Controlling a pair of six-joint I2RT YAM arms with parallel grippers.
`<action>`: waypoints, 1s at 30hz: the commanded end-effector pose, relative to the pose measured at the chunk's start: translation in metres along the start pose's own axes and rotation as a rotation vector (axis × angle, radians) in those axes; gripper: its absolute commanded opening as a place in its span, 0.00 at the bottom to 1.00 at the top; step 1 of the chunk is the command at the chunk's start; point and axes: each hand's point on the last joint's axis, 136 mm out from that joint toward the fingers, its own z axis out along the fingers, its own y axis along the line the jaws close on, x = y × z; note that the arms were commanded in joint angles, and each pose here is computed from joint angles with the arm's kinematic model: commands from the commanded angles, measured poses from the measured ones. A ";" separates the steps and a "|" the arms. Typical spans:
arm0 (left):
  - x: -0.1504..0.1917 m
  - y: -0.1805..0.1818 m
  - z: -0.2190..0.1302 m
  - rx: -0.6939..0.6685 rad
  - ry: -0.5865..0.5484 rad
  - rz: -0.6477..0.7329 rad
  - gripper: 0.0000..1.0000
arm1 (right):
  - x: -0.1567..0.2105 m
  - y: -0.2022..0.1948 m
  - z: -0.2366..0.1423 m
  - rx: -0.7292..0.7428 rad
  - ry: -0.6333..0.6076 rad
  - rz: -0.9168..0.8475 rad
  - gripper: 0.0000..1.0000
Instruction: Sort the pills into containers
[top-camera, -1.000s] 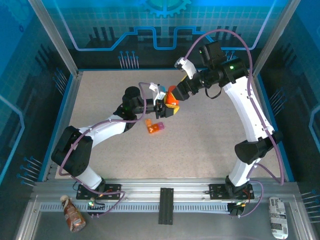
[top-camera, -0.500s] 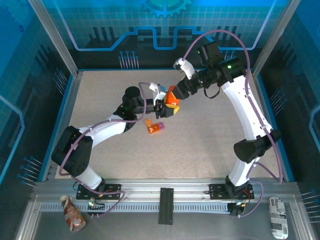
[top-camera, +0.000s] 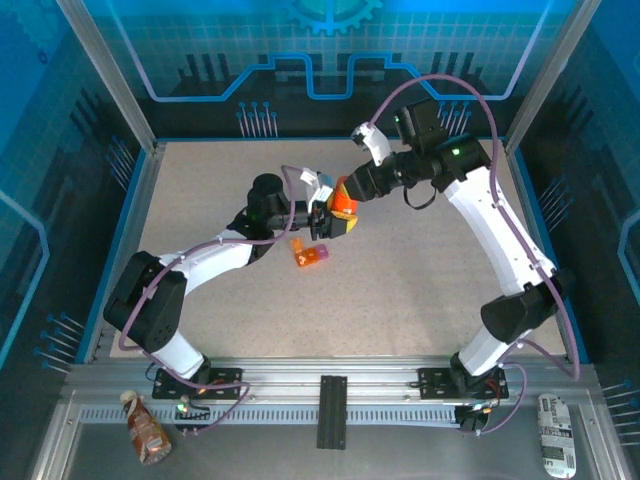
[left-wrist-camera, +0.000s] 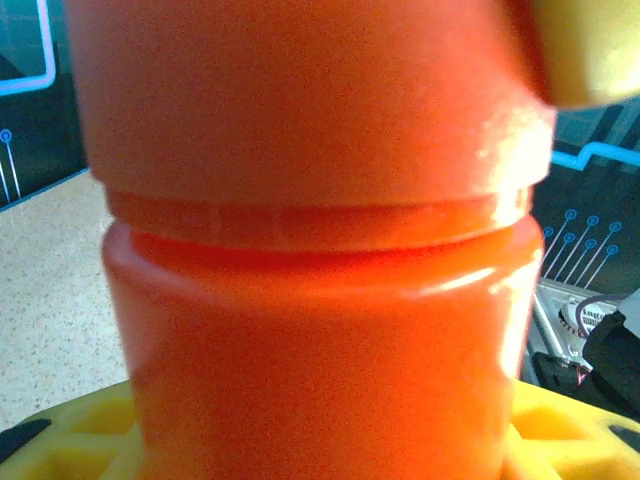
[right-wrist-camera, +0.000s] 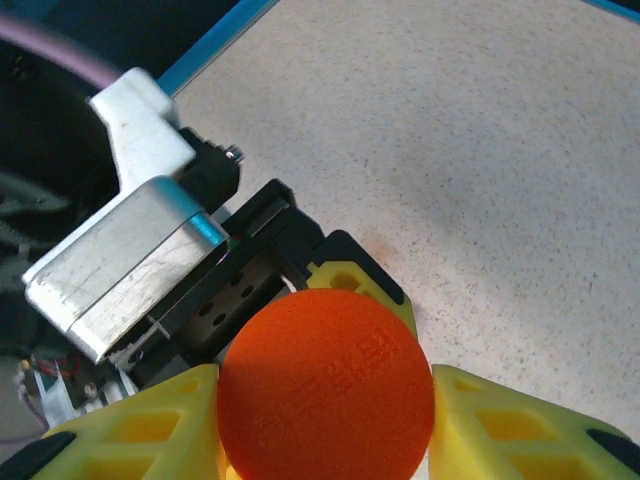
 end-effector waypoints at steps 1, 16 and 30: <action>-0.045 -0.015 -0.002 0.028 -0.118 0.156 0.00 | 0.018 -0.005 0.025 0.066 0.013 0.195 0.43; -0.038 -0.012 -0.001 0.024 -0.104 0.145 0.00 | -0.008 0.006 0.012 0.100 -0.104 0.230 0.54; -0.038 -0.016 -0.001 0.049 -0.099 0.143 0.00 | -0.038 0.027 -0.086 -0.153 -0.265 -0.134 0.83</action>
